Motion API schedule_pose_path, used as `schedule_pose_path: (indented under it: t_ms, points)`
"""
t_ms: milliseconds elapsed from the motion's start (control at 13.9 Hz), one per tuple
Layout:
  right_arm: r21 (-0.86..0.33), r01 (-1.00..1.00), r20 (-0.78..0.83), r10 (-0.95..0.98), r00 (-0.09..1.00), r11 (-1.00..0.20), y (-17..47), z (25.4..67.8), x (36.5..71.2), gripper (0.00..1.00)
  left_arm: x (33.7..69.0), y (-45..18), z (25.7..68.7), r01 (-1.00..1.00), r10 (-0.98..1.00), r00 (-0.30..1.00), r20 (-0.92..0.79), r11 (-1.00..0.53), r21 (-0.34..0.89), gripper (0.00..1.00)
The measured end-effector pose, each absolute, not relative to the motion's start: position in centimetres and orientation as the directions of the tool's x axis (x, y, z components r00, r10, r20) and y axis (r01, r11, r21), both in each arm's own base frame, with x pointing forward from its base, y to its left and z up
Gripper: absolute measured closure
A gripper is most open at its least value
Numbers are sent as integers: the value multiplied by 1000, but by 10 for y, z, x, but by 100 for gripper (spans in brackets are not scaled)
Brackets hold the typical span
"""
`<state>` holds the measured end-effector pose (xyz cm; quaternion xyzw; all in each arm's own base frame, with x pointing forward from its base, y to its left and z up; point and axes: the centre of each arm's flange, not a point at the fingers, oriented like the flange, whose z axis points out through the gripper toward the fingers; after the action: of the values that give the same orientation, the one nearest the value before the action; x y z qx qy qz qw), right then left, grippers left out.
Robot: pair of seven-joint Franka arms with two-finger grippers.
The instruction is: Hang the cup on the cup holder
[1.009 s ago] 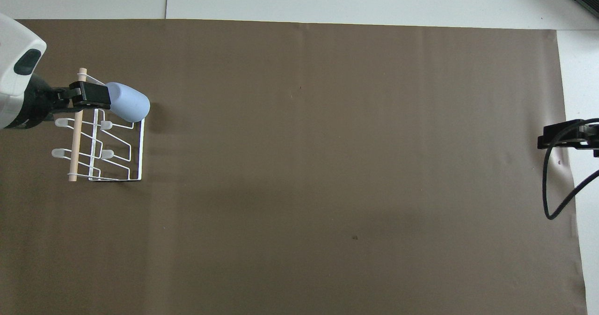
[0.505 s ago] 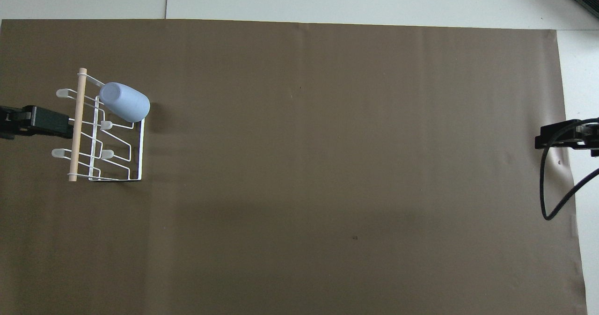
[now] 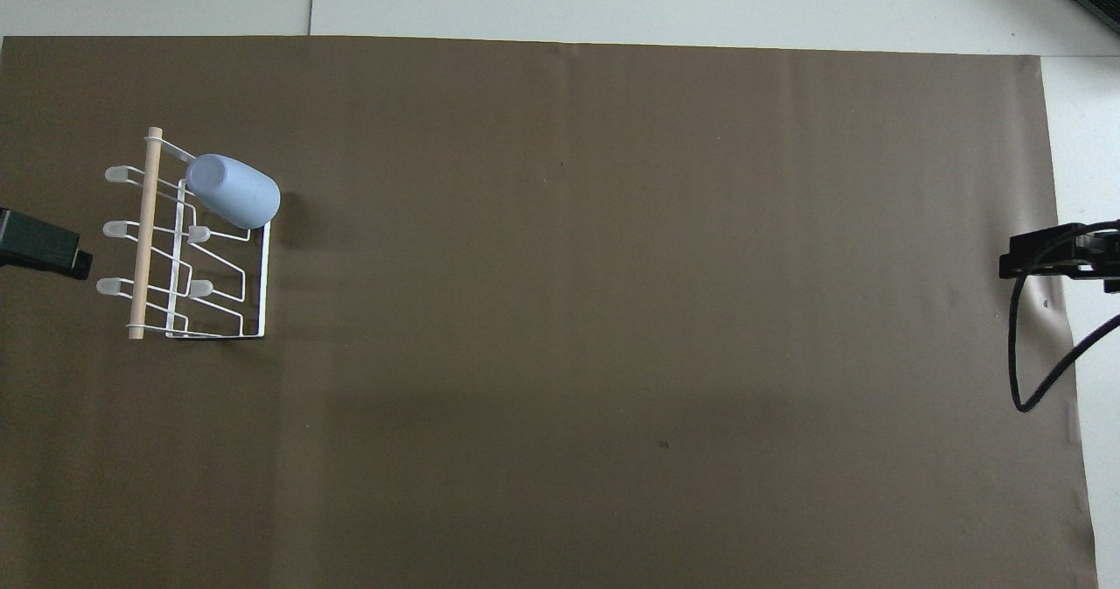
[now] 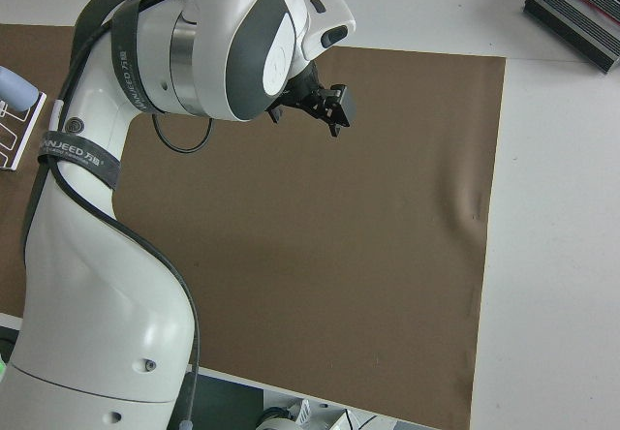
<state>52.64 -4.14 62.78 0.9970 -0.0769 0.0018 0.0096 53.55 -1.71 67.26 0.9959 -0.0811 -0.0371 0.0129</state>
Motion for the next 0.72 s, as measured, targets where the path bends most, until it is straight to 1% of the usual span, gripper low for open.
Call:
schedule_pose_path:
  t_ms: [432, 721]
  points:
    - [19, -153, 5, -153, 988, -988, -41, 628, 526, 0, 536, -29, 669, -160, -161, 985, -59, -987, 28, 0]
    - [19, -153, 5, -153, 988, -988, -41, 628, 526, 0, 535, -36, 658, -150, -151, 987, -48, -988, 25, 0]
